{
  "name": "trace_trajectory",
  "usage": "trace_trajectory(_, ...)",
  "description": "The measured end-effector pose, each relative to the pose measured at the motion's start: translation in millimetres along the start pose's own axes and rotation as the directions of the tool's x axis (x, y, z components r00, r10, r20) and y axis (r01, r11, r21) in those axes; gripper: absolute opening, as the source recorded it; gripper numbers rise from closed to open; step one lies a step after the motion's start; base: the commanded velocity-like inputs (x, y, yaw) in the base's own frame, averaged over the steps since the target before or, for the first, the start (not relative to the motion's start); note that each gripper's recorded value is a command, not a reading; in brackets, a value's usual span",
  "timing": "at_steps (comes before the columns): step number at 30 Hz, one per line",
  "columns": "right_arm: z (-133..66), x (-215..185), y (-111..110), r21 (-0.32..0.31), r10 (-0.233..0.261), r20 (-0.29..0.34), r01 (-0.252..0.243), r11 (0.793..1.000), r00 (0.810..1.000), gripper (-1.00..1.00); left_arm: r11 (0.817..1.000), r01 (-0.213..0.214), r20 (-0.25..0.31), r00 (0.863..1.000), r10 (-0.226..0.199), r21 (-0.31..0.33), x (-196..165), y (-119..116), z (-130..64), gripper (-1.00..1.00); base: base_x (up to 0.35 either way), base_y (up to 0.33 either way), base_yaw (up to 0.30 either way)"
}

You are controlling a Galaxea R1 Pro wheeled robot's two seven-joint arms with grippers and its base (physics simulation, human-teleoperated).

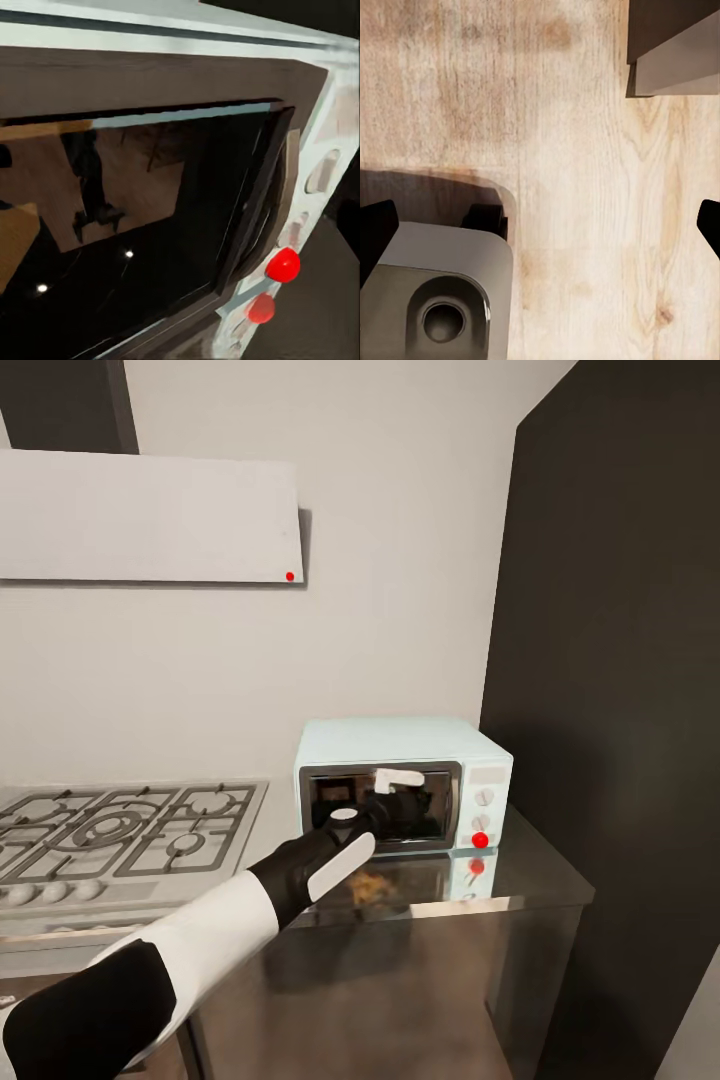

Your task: In the kitchen, take the popcorn bag from the countertop, put it into the microwave, and heat it until the popcorn is cooked so the cooked popcorn ends up inside the bag.

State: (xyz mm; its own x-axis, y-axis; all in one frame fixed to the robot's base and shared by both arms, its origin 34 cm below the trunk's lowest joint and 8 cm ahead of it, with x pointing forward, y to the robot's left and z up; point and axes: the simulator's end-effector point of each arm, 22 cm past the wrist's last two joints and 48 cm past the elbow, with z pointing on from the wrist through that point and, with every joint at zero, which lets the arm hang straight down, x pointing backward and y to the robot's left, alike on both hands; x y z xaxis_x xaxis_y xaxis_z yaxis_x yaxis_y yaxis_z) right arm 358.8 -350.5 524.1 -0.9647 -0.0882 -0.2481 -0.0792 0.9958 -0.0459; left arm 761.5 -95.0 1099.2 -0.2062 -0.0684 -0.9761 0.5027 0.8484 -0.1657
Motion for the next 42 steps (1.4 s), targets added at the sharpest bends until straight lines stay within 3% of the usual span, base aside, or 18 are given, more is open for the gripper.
trace_trajectory(4,-0.1,0,-1,0.0,0.0,0.0,0.0,1.0,1.0,1.0,0.99,-0.009,-0.066,0.998,0.019,0.143,12,-38,-4.9,1.0,0.0,0.0,0.0)
trace_trajectory(6,-0.1,0,-1,0.0,0.0,0.0,0.0,1.0,1.0,1.0,0.983,-0.015,-0.131,0.991,0.039,0.181,26,-47,-8.2,1.0,0.0,0.0,0.0)
trace_trajectory(8,-0.1,0,-1,0.0,0.0,0.0,0.0,1.0,1.0,1.0,0.978,-0.016,-0.144,0.989,0.047,0.207,25,-57,-11.9,1.0,0.0,0.0,0.0)
trace_trajectory(14,-0.2,0,-1,-0.001,0.0,0.001,0.0,1.0,1.0,1.0,0.971,-0.035,-0.167,0.983,0.076,0.236,25,-71,-17.9,1.0,0.0,0.0,0.0)
trace_trajectory(18,-0.2,0,-1,-0.002,-0.001,0.001,0.001,1.0,1.0,1.0,0.986,-0.033,-0.187,0.98,0.063,0.161,28,-55,-15.7,1.0,0.0,0.0,0.0)
trace_trajectory(22,-0.2,0,-1,-0.002,-0.001,0.001,0.001,1.0,1.0,1.0,0.97,0.031,-0.252,0.967,0.032,0.243,59,-81,-23.0,1.0,0.0,0.0,0.0)
trace_trajectory(25,-0.1,0,-1,-0.001,-0.001,0.0,0.001,1.0,1.0,1.0,0.959,0.021,-0.325,0.943,0.076,0.284,103,-96,-31.4,1.0,0.0,0.0,0.0)
trace_trajectory(27,-0.1,0,-1,0.001,-0.001,0.001,0.001,1.0,1.0,1.0,0.954,0.017,-0.327,0.941,0.086,0.299,109,-102,-34.1,1.0,0.0,0.0,0.0)
trace_trajectory(29,-0.1,0,-1,0.002,-0.001,0.001,0.001,1.0,1.0,1.0,0.937,0.006,-0.308,0.945,0.109,0.349,105,-124,-42.3,1.0,0.0,0.0,0.0)
trace_trajectory(31,-0.1,0,-1,0.002,-0.001,0.001,0.001,1.0,1.0,1.0,0.907,-0.002,-0.271,0.954,0.127,0.421,92,-157,-56.1,1.0,0.0,0.0,0.0)
trace_trajectory(33,-0.1,0,-1,0.001,-0.001,0.001,0.001,1.0,1.0,1.0,0.86,-0.012,-0.235,0.96,0.153,0.51,82,-196,-77.2,1.0,0.0,0.0,0.0)
trace_trajectory(35,-0.1,0,-1,0.001,-0.001,0.001,0.001,1.0,1.0,1.0,0.818,-0.019,-0.262,0.943,0.206,0.575,109,-215,-93.7,1.0,0.0,0.0,0.0)
trace_trajectory(36,0.0,0,-1,0.0,-0.001,0.0,0.001,1.0,1.0,1.0,0.806,-0.005,-0.304,0.924,0.23,0.591,134,-218,-100.5,1.0,0.0,0.0,0.0)
trace_trajectory(37,0.0,0,-1,0.0,-0.001,0.0,0.001,1.0,1.0,1.0,0.81,0.015,-0.343,0.911,0.231,0.586,154,-214,-102.5,1.0,0.0,0.0,0.0)
trace_trajectory(38,0.0,0,-1,0.0,-0.001,0.0,0.001,1.0,1.0,1.0,0.824,0.048,-0.388,0.897,0.214,0.564,178,-205,-102.3,1.0,0.0,0.0,0.0)
trace_trajectory(40,0.0,0,-1,-0.001,0.0,-0.001,0.0,1.0,1.0,1.0,0.883,0.114,-0.492,0.858,0.143,0.455,247,-164,-98.6,1.0,0.0,0.0,0.0)
trace_trajectory(41,-0.1,1,-1,0.0,0.0,-0.002,0.0,1.0,1.0,1.0,0.924,0.137,-0.553,0.828,0.09,0.356,296,-127,-100.2,1.0,0.0,0.0,0.0)
trace_trajectory(42,-0.1,1,-1,0.001,0.0,-0.002,0.0,1.0,1.0,1.0,0.946,0.148,-0.596,0.801,0.055,0.287,331,-103,-107.0,1.0,0.0,0.0,0.0)
